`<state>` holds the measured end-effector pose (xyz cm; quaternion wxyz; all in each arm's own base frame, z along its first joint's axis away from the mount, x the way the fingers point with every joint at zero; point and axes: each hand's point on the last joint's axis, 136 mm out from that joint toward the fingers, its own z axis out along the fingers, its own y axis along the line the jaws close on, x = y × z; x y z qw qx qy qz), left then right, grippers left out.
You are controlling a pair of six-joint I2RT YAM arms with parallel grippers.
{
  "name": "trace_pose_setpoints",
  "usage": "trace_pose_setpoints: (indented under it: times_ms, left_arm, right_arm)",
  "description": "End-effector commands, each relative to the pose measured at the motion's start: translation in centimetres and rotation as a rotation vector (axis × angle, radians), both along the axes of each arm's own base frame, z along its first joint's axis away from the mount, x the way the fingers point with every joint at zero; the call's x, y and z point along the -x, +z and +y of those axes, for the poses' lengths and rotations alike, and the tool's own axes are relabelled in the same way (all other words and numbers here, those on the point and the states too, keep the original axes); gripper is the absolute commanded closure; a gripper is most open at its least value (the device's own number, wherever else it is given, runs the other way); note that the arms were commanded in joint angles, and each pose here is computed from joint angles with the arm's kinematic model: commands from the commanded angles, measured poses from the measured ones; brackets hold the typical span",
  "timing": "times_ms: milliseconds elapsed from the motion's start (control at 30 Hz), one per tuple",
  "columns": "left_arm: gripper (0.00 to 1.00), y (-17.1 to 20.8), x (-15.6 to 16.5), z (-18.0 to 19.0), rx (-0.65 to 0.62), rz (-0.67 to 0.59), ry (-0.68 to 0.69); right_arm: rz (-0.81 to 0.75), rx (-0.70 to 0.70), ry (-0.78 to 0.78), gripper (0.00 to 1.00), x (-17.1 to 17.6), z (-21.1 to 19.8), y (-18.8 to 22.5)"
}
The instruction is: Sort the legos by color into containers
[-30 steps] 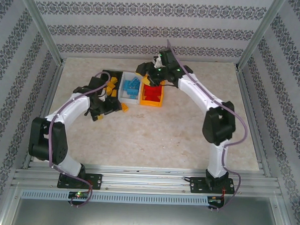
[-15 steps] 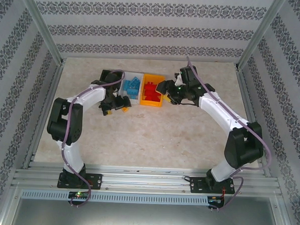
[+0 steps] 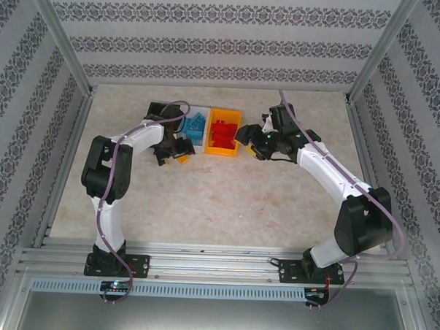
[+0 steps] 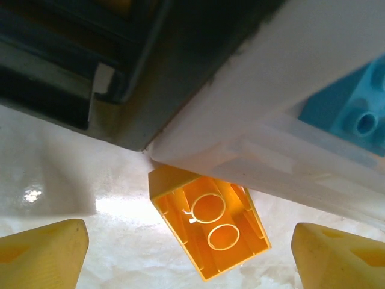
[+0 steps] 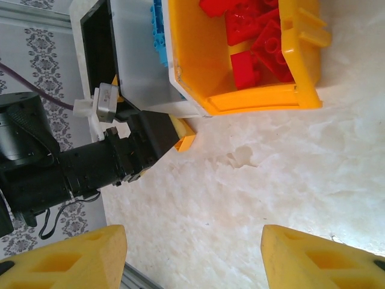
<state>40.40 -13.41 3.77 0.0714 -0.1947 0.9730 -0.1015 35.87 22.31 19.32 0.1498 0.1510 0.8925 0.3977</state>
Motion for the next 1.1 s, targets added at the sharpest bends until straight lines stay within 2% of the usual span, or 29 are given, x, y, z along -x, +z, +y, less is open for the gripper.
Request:
trace_pose_setpoints:
  times_ms: [0, 233, 867, 1067]
  left_arm:
    - [0.13, -0.4, -0.1, 0.3, -0.045, 0.032, 0.003]
    - [0.16, -1.1, -0.3, 0.5, -0.088, 0.06, -0.031]
    - [0.57, -1.0, 2.4, 1.5, -0.104, 0.064, -0.048]
    - [0.66, -0.5, 3.9, 2.0, -0.106, 0.063, -0.059]
  right_arm:
    - [-0.027, -0.004, -0.01, 0.38, 0.3, -0.6, 0.8]
    - [-0.012, -0.022, -0.014, 0.38, 0.5, -0.5, 0.4]
    - [-0.002, -0.045, 0.001, 0.38, -0.1, 0.5, 0.2]
    - [0.008, -0.044, 0.004, 0.39, -0.3, 0.8, -0.1]
